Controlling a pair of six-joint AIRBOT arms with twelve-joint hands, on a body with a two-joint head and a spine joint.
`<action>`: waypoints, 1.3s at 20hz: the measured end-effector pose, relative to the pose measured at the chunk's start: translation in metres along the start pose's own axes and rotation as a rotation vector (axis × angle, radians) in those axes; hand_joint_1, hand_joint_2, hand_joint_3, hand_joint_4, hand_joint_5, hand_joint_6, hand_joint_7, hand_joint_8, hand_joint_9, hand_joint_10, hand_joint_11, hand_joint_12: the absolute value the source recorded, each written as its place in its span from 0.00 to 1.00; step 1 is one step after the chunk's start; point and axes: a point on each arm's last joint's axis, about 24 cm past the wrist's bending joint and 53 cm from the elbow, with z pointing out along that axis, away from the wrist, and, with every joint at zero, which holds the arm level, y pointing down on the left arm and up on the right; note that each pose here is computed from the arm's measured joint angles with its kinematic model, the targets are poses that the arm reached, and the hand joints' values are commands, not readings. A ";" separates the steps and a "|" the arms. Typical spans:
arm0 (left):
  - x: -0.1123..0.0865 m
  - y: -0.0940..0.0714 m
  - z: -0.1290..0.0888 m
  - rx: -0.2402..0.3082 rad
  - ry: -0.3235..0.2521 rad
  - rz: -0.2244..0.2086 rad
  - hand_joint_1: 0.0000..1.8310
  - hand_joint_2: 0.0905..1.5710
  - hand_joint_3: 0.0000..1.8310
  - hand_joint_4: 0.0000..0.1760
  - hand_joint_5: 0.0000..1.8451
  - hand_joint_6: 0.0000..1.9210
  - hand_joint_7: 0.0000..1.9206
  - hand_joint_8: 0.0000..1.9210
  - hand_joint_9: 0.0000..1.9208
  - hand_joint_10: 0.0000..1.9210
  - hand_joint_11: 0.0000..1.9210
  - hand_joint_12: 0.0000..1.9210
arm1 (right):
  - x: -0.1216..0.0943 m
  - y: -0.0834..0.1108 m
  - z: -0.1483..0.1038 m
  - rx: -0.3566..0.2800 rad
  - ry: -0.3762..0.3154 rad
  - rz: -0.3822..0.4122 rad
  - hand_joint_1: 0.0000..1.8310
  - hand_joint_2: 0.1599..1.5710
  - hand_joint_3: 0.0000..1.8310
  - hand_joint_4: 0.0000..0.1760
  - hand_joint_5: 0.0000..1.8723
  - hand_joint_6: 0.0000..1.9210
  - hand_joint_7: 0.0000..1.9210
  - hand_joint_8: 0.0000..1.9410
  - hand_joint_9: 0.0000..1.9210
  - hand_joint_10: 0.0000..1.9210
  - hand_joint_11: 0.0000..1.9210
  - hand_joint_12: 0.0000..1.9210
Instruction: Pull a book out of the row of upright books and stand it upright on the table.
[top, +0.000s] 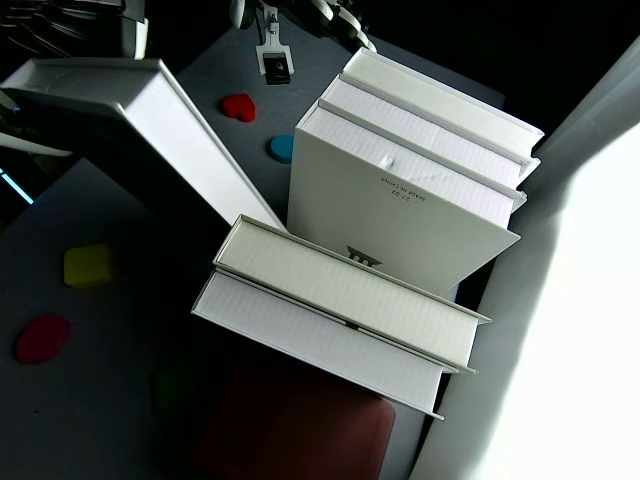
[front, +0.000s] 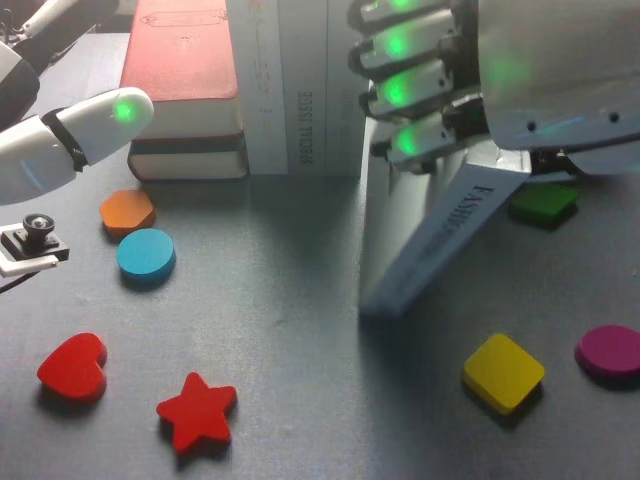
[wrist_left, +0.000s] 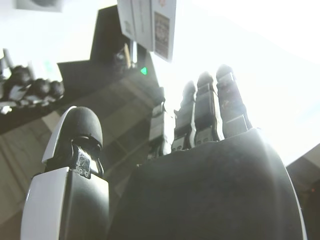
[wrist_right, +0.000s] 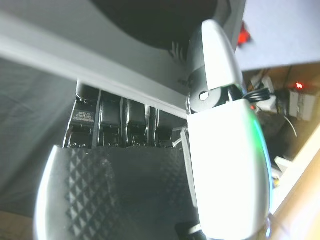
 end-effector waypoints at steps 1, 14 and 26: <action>0.000 0.000 0.000 0.000 -0.001 -0.001 0.16 0.83 0.00 0.47 0.09 0.00 0.00 0.00 0.00 0.00 0.00 0.00 | -0.001 0.002 -0.001 -0.009 -0.002 0.001 0.58 0.86 0.00 0.00 0.35 0.81 0.23 0.91 0.06 0.88 0.00 1.00; -0.001 0.002 0.000 -0.001 -0.006 0.000 0.20 0.84 0.00 0.42 0.10 0.00 0.02 0.00 0.00 0.00 0.00 0.00 | -0.011 0.020 0.001 -0.101 -0.021 0.021 0.58 0.86 0.00 0.00 0.35 0.81 0.22 0.91 0.06 0.89 0.00 1.00; -0.002 0.002 0.000 -0.001 -0.009 -0.001 0.15 0.84 0.00 0.50 0.09 0.00 0.00 0.00 0.00 0.00 0.00 0.00 | 0.013 0.012 0.049 -0.124 0.045 0.063 0.66 0.59 0.00 0.00 0.20 0.10 0.24 0.02 0.23 0.21 0.00 0.81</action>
